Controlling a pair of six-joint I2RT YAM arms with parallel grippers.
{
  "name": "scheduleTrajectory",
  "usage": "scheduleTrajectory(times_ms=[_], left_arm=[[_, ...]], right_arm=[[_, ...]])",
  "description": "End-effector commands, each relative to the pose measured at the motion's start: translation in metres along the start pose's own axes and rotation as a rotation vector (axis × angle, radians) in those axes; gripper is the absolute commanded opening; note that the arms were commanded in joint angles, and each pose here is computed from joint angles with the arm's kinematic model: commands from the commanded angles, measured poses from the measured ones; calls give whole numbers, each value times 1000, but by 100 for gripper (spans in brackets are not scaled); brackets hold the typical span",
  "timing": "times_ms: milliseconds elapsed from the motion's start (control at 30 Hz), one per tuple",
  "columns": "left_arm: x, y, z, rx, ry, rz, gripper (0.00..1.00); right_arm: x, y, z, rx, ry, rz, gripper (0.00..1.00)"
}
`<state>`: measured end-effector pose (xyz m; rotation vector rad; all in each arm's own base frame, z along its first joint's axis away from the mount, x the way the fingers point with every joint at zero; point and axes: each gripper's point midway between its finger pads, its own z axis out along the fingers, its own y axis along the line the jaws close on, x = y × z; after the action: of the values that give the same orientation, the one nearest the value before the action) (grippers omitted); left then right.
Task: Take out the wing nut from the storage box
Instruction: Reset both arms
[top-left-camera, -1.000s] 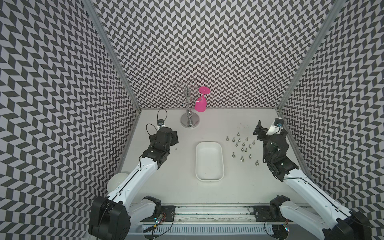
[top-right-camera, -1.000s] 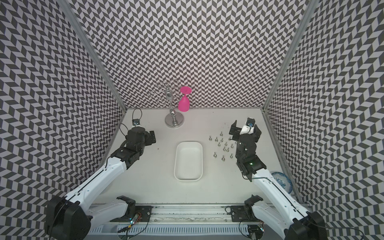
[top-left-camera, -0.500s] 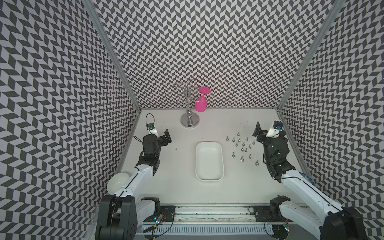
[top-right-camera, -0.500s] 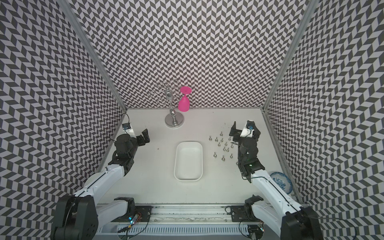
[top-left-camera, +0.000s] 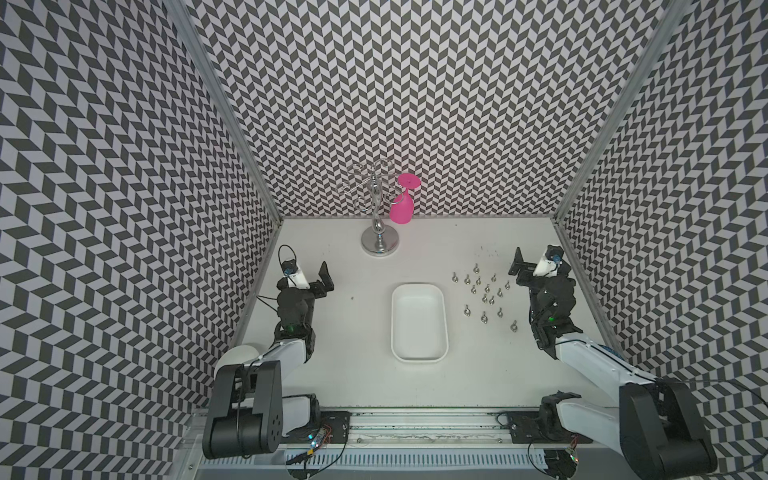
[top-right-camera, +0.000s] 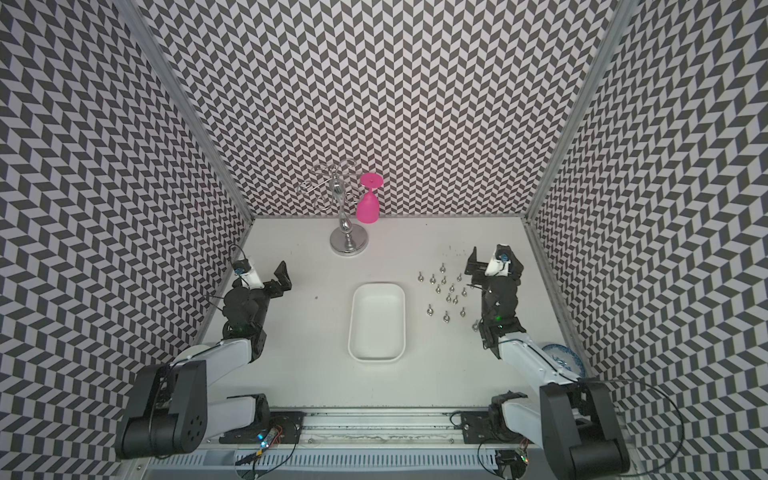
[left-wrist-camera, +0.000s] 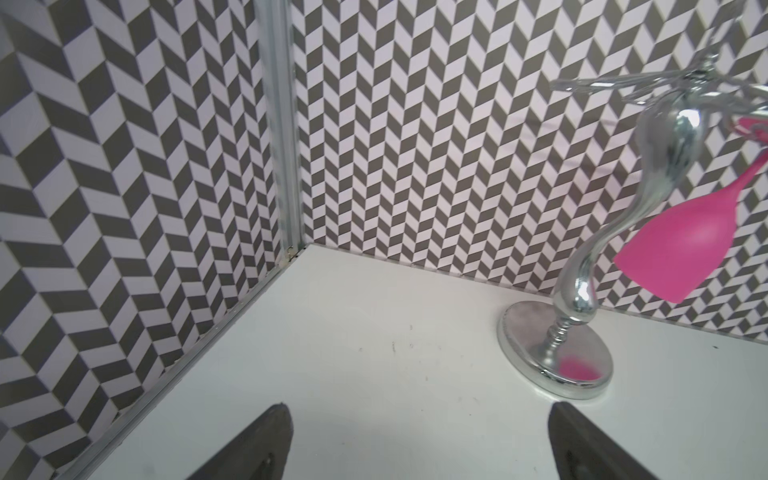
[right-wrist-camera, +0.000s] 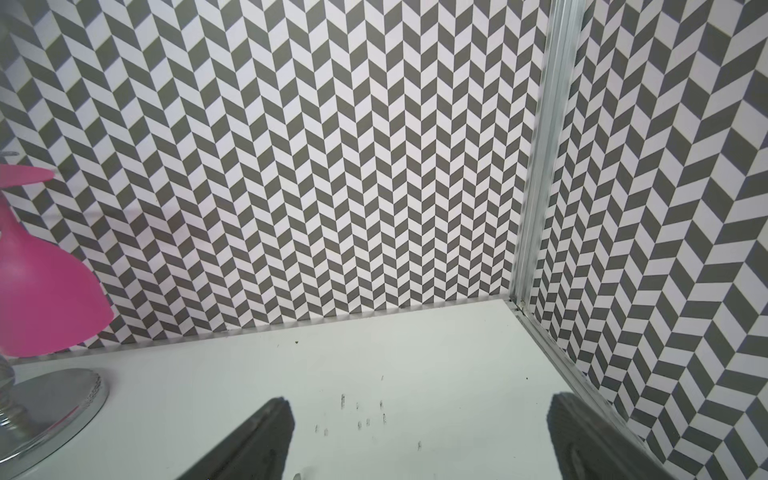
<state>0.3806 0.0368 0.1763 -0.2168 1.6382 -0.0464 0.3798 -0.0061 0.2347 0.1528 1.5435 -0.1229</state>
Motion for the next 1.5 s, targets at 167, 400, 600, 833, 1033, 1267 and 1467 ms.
scheduleTrajectory(times_ms=[167,400,600,833,1033,1267,1467], left_arm=[[-22,-12,1,105,-91,22,100],[5,-22,7,127,6,102,100],[28,-21,-11,52,-69,127,100],[42,-37,7,115,13,186,100],[39,-37,5,120,-12,183,100],[39,-37,5,118,-4,184,100],[39,-37,5,115,-4,186,100]], right_arm=[[20,4,-20,-120,-83,3,100],[57,4,-25,-143,-1,17,99],[60,3,-58,-184,-120,10,100],[64,-4,-48,-131,-107,33,99],[85,-1,4,-73,69,28,100],[79,-1,-1,-82,22,30,99],[81,2,1,-91,42,22,100]])
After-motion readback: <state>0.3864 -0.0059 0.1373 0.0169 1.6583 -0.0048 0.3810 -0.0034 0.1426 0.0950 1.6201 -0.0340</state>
